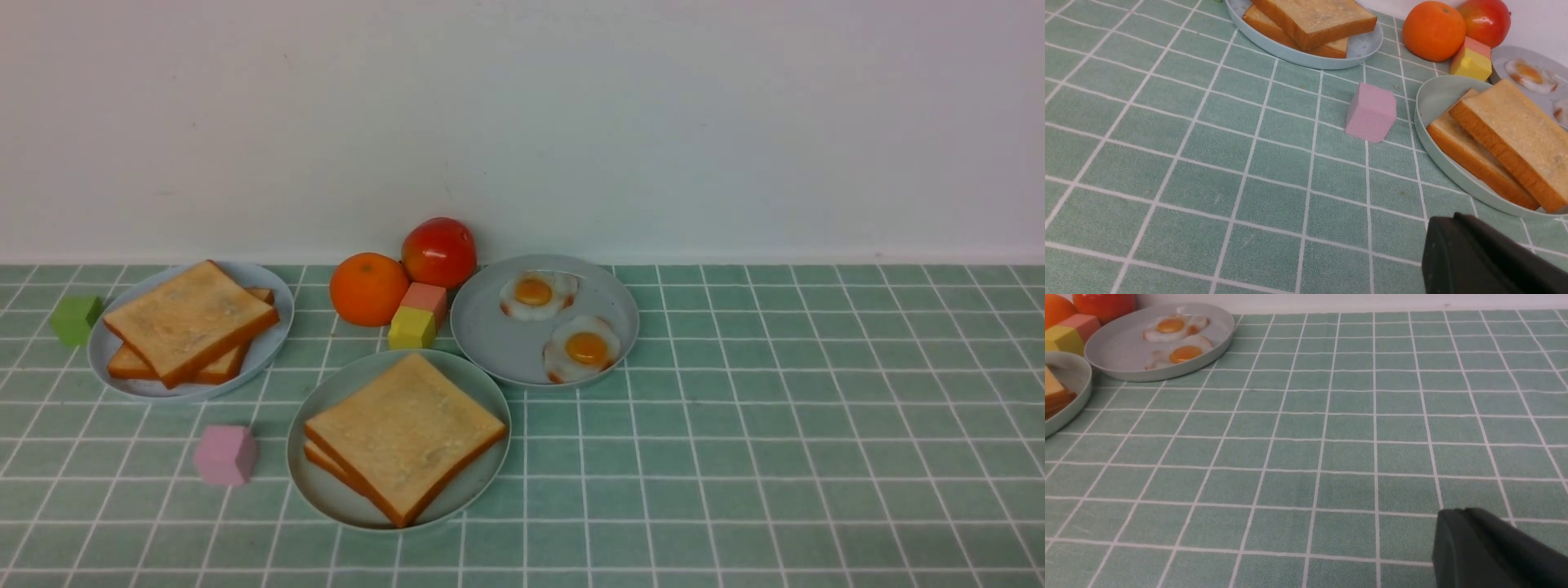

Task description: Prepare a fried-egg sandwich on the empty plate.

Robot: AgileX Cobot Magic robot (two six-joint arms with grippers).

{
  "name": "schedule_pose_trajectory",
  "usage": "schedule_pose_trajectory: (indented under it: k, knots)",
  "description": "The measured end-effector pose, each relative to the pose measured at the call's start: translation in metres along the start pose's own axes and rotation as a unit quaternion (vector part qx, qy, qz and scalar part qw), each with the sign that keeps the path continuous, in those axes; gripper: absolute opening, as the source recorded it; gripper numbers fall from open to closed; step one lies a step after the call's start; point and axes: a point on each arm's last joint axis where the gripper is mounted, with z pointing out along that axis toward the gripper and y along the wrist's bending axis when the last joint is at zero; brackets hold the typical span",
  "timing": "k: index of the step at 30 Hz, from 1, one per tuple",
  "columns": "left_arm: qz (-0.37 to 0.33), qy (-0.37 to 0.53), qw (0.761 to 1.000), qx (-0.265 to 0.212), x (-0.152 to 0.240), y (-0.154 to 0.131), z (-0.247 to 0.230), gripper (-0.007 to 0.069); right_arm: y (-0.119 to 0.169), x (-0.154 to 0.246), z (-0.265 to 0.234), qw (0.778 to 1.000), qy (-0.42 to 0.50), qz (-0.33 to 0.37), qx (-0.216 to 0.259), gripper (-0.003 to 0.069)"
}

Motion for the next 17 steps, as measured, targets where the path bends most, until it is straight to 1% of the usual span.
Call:
schedule_pose_trajectory:
  k: [17]
  knots:
    - [0.000, 0.000, 1.000, 0.000, -0.0001, 0.0000, 0.0000, -0.0011, 0.0000, -0.0001, -0.0001, 1.000, 0.001, 0.000, 0.000, 0.0050]
